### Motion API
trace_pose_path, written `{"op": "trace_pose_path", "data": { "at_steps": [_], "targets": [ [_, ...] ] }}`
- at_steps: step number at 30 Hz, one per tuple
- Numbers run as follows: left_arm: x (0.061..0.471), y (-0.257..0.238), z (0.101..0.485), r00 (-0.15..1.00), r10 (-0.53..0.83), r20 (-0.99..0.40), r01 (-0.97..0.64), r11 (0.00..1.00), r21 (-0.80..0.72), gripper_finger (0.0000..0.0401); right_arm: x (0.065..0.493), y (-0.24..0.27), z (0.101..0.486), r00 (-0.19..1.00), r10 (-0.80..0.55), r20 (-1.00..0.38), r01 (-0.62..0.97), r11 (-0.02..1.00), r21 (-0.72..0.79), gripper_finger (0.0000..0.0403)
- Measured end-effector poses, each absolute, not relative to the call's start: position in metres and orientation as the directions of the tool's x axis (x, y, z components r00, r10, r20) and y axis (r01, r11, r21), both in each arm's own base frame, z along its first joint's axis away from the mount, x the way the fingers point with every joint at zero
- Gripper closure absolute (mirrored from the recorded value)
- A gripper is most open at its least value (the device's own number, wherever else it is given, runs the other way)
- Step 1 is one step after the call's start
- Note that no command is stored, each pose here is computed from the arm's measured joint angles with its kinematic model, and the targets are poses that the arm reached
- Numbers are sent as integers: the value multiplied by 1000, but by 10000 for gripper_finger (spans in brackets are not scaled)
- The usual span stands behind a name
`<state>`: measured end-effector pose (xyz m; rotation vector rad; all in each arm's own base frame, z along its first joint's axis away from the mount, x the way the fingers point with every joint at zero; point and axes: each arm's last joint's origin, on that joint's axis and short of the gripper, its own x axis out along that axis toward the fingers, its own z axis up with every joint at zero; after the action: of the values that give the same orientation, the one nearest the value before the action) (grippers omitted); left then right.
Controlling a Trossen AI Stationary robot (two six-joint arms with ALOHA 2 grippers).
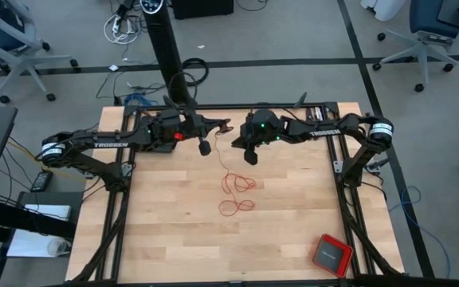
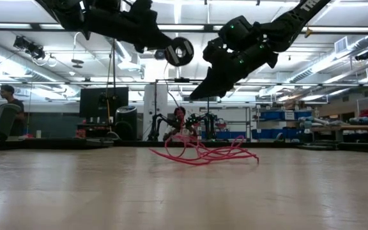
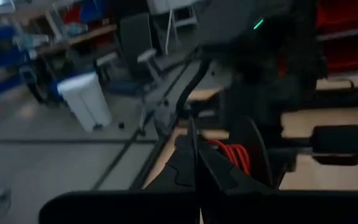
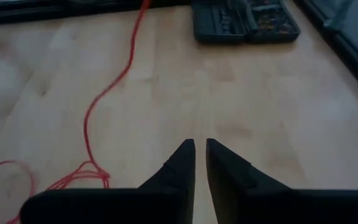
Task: Coil cords
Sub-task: Coil the red wire onto the spool
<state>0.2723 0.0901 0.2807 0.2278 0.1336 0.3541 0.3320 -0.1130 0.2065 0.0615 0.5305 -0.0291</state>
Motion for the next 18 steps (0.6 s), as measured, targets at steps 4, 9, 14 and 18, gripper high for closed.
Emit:
{"op": "trace_pose_path", "data": {
  "at_steps": [4,9,14,18],
  "targets": [
    [273,89,284,946,320,-55,-295,918,265,401,324,-122,203,848,150,-508,-90,986,140,366],
    [274,86,283,969,237,-63,-220,953,207,401,314,-129,197,803,233,-549,-102,961,258,367],
    [275,84,284,975,213,-60,-203,969,144,401,317,-119,192,838,244,-488,-112,952,284,362],
    [275,84,287,975,221,-23,-216,965,147,401,324,-112,194,907,223,-358,-138,959,248,346]
  ]
}}
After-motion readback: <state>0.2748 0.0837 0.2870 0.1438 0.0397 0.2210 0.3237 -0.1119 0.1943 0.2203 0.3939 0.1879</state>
